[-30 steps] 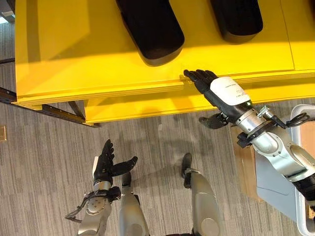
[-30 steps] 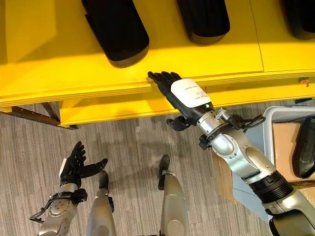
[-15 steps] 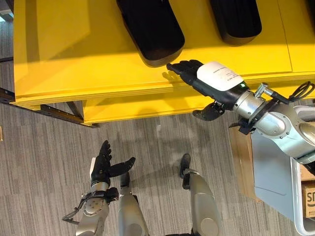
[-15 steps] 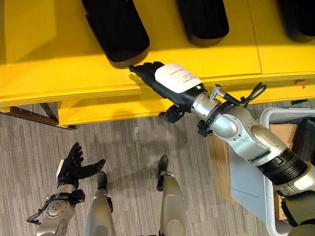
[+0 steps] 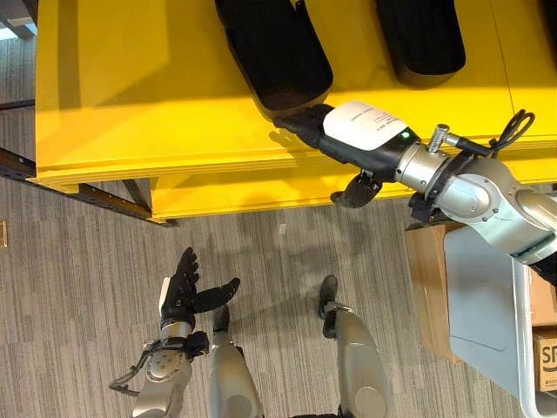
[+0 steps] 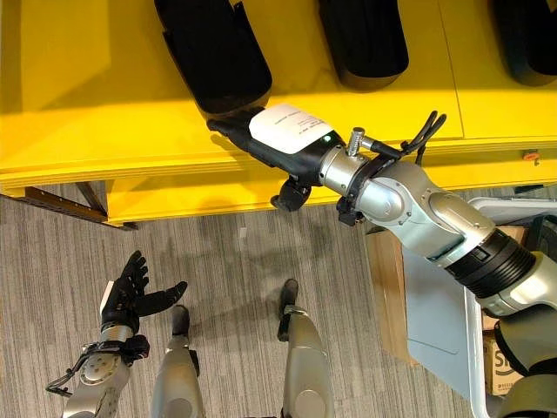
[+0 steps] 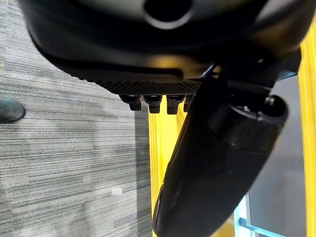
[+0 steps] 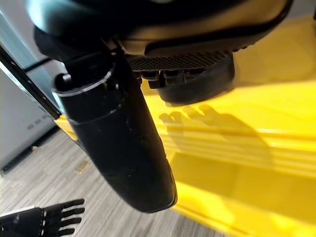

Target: Move parts from the plastic box to the shelf.

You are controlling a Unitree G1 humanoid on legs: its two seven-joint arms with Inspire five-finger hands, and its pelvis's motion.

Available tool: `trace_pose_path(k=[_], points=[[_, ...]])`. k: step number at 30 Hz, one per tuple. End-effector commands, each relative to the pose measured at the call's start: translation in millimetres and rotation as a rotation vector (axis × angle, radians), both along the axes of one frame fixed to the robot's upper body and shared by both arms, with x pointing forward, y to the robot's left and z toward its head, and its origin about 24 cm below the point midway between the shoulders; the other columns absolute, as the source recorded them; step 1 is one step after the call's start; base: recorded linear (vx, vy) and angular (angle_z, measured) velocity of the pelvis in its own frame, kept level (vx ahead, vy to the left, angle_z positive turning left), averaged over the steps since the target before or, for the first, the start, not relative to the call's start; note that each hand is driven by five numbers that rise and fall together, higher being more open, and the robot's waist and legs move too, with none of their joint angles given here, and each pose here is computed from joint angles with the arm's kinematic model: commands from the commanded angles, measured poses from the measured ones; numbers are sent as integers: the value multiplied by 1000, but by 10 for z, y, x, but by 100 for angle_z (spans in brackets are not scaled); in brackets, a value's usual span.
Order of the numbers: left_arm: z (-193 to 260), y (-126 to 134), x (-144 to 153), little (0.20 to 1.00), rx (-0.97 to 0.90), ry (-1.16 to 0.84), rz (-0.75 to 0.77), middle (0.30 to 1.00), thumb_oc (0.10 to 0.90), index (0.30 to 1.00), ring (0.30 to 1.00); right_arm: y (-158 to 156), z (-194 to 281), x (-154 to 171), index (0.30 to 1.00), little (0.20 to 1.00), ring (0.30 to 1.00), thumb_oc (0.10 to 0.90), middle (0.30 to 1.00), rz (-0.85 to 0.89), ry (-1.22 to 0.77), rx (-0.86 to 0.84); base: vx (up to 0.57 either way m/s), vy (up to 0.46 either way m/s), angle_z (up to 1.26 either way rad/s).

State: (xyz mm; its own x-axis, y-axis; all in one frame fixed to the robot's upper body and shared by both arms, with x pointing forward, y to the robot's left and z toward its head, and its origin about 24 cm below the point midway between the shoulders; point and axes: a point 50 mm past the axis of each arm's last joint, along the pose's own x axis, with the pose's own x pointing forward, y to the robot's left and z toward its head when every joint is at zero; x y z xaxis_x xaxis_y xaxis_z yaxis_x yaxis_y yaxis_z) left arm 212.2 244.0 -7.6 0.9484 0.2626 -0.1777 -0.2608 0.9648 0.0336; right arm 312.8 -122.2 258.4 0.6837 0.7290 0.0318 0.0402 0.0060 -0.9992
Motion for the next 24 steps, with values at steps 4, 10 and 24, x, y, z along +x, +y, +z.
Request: trace_pose_path(k=[4,10,24], points=[[154,42,-88,1000,59,-70,-57,1000,900,1000,1000,197,339,-41,1000,1000,1000,900,1000,98,-63,88,0,0,0],[145,17,-77,1000,51,-67,-68,1000,900,1000,1000,134,285,16,1000,1000,1000,900,1000,62,-42,80,0,0,0],[153,11,-57,1000,37,-77,-67,1000,900,1000,1000,118,377,177,1000,1000,1000,900,1000,-7,-99,88,0,0,0]])
